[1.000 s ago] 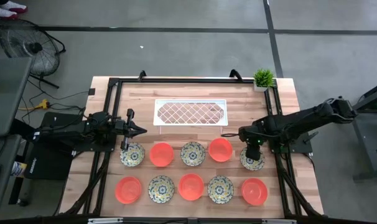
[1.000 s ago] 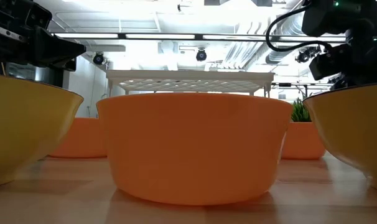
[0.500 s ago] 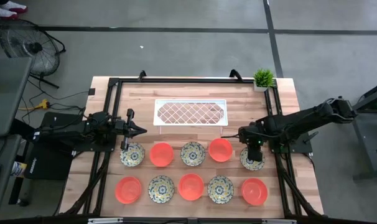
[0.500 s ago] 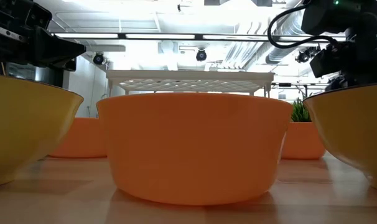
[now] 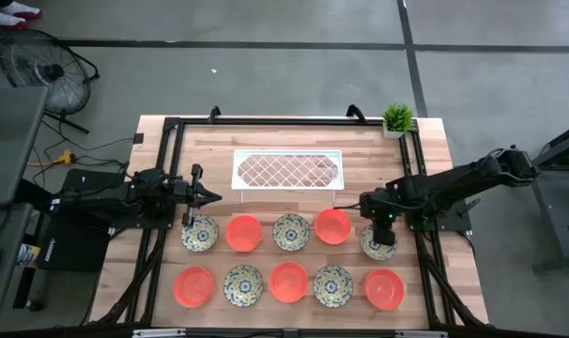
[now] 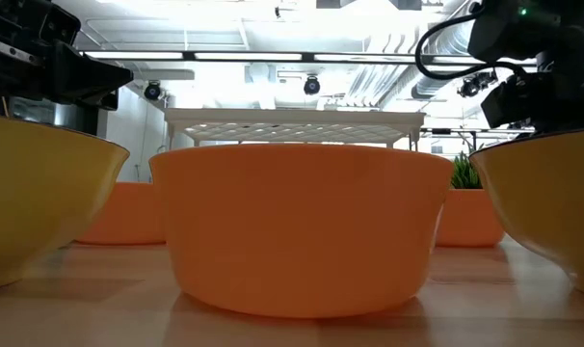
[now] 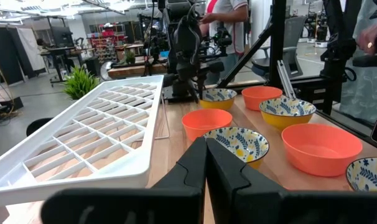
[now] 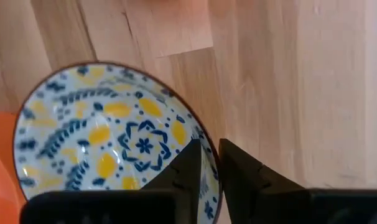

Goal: Pick & Place Mini bowls
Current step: Put the yellow patterned bowl on the shelf

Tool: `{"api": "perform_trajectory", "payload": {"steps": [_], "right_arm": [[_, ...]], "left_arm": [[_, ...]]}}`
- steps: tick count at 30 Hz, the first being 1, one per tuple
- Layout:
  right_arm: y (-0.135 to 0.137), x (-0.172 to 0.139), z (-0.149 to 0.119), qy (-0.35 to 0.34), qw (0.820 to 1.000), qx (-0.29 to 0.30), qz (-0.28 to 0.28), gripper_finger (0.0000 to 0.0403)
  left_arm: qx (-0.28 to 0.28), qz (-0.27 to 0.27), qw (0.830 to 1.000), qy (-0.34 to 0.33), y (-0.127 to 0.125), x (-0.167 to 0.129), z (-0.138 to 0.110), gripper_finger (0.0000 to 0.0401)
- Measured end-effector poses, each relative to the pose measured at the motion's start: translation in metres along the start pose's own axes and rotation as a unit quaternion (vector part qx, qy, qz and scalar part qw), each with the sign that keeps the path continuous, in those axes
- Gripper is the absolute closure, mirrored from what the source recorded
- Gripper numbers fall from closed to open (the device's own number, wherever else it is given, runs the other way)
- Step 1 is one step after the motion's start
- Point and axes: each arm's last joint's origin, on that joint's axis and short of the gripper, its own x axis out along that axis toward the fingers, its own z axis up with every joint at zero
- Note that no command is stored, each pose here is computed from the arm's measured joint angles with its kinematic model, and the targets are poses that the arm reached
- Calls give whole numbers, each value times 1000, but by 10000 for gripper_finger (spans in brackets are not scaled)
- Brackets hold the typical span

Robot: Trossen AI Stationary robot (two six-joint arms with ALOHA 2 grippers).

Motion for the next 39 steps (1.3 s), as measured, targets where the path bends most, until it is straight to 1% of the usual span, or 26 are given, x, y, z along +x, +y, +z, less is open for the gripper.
{"api": "perform_trajectory", "payload": {"steps": [4,8,19,21,23,27,33,39], "right_arm": [[0,0,0,1,1000,2,2,377],[1,-1,0,2,1000,27,15,395],[2,-11,-3,4,993,117,23,401],[2,-17,-4,10,991,133,12,401],[5,-26,-2,8,989,146,13,402],[10,-45,0,9,985,169,36,402],[19,-79,12,-33,979,195,56,402],[20,-116,29,-97,968,222,69,403]], "left_arm": [[0,0,1000,0,0,0,0,401],[0,0,1000,0,0,0,0,401],[0,0,1000,0,0,0,0,401],[0,0,1000,0,0,0,0,401],[0,0,1000,0,0,0,0,401],[0,0,1000,0,0,0,0,401],[0,0,1000,0,0,0,0,401],[0,0,1000,0,0,0,0,401]]}}
